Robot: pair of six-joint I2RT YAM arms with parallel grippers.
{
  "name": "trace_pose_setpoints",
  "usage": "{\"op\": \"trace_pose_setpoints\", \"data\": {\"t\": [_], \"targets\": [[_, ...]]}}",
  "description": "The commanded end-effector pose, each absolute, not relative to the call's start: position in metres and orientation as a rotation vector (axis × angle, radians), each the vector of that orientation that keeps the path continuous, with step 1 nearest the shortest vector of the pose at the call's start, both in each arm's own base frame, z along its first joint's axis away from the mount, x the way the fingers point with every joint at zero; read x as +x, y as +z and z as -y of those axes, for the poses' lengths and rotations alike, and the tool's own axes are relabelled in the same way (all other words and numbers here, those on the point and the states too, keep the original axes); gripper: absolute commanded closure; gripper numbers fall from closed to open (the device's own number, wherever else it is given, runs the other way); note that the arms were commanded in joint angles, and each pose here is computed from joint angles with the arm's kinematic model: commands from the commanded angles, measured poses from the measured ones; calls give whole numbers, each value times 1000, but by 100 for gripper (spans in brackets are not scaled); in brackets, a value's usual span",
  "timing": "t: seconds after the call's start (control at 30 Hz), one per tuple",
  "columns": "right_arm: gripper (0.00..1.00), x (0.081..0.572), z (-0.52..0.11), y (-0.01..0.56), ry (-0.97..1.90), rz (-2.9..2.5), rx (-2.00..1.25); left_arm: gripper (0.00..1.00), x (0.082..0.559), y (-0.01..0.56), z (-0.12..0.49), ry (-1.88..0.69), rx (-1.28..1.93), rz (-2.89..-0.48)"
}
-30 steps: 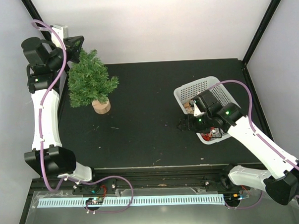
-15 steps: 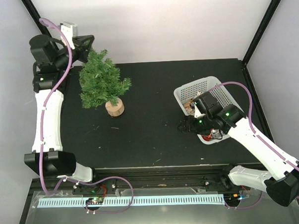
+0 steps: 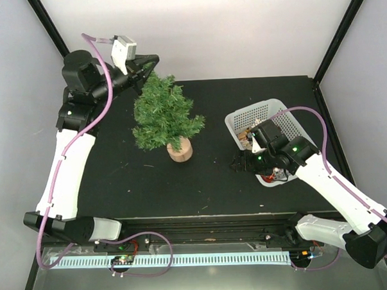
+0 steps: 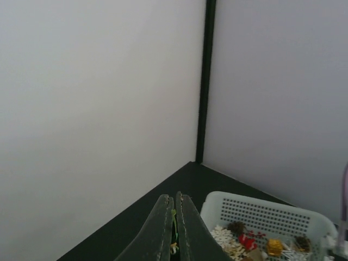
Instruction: Decorate the small christmas tree
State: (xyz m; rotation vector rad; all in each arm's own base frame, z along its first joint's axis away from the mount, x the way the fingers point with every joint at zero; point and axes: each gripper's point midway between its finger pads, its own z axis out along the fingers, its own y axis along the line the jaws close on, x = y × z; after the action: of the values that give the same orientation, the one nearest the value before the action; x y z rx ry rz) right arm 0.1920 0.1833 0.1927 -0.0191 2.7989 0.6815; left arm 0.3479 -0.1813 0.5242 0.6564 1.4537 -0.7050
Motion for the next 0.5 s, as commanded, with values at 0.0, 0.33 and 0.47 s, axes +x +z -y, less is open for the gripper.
{"op": "trace_pose_setpoints", "data": {"t": [0.0,0.33,0.47], "targets": [[18,191,-182,198,691,-2768,-5,99,321,552,198,-700,708,-1340],[18,188,-179,195,691,-2768,8,98,295,533,242,-750,849,-1330],[18,187,-178,194,686,-2771,13,98,287,528,251,-762,879,-1329]]}}
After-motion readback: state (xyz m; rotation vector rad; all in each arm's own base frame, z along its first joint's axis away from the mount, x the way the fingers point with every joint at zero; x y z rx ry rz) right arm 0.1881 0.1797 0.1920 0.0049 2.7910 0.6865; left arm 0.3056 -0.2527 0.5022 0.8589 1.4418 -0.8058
